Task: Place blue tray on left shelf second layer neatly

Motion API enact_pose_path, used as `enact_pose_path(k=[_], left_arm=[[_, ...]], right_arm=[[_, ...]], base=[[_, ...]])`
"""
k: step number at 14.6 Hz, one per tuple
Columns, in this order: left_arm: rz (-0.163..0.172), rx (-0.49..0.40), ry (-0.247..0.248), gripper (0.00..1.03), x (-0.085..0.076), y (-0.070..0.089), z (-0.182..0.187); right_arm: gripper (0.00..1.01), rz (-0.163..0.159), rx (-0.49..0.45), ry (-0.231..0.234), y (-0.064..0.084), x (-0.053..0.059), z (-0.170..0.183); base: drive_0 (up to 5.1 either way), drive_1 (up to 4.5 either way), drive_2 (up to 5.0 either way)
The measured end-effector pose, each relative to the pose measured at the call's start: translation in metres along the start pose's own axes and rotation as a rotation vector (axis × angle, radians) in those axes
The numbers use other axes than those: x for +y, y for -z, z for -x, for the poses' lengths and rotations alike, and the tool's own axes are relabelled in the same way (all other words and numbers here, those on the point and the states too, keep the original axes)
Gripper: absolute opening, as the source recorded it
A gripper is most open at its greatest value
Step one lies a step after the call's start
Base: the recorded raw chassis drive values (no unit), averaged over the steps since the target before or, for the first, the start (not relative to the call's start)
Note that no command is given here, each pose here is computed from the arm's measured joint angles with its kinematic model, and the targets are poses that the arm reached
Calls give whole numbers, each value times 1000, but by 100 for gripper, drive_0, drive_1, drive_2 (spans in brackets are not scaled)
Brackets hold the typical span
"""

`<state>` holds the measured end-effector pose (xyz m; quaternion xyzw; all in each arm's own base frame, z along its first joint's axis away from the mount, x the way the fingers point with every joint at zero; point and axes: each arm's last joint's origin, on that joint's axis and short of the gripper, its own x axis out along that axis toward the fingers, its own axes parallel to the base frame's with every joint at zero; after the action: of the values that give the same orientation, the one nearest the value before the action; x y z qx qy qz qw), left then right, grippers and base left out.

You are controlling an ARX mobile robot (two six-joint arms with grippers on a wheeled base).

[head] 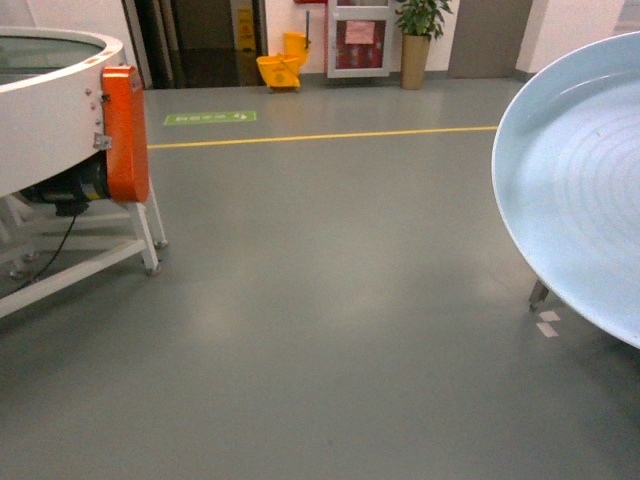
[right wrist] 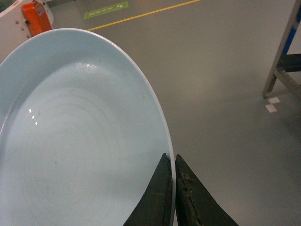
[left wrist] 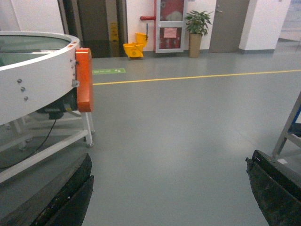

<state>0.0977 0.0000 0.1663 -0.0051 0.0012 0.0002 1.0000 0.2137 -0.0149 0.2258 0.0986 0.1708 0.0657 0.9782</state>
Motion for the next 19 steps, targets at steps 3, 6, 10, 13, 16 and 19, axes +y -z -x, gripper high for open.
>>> enact_pose_path(k=[3, 6, 10, 13, 16, 19], left_arm=[[0, 0, 0, 98, 0, 0, 0], [0, 0, 0, 98, 0, 0, 0], [0, 0, 0, 98, 0, 0, 0], [0, 2, 0, 98, 0, 0, 0], [0, 2, 0, 98, 0, 0, 0], [0, 0, 0, 98, 0, 0, 0]], right_arm=[[2, 0, 0, 0, 0, 0, 0], [2, 0, 0, 0, 0, 0, 0], [2, 0, 0, 0, 0, 0, 0], [2, 0, 1, 0, 0, 0, 0], [2, 0, -2, 0, 0, 0, 1], [2, 1, -3, 0, 0, 0, 1]], base=[[-148, -148, -148], [-161, -161, -161], [-144, -144, -144], [-144, -6, -283], [-148, 267, -564], [-149, 264, -561]])
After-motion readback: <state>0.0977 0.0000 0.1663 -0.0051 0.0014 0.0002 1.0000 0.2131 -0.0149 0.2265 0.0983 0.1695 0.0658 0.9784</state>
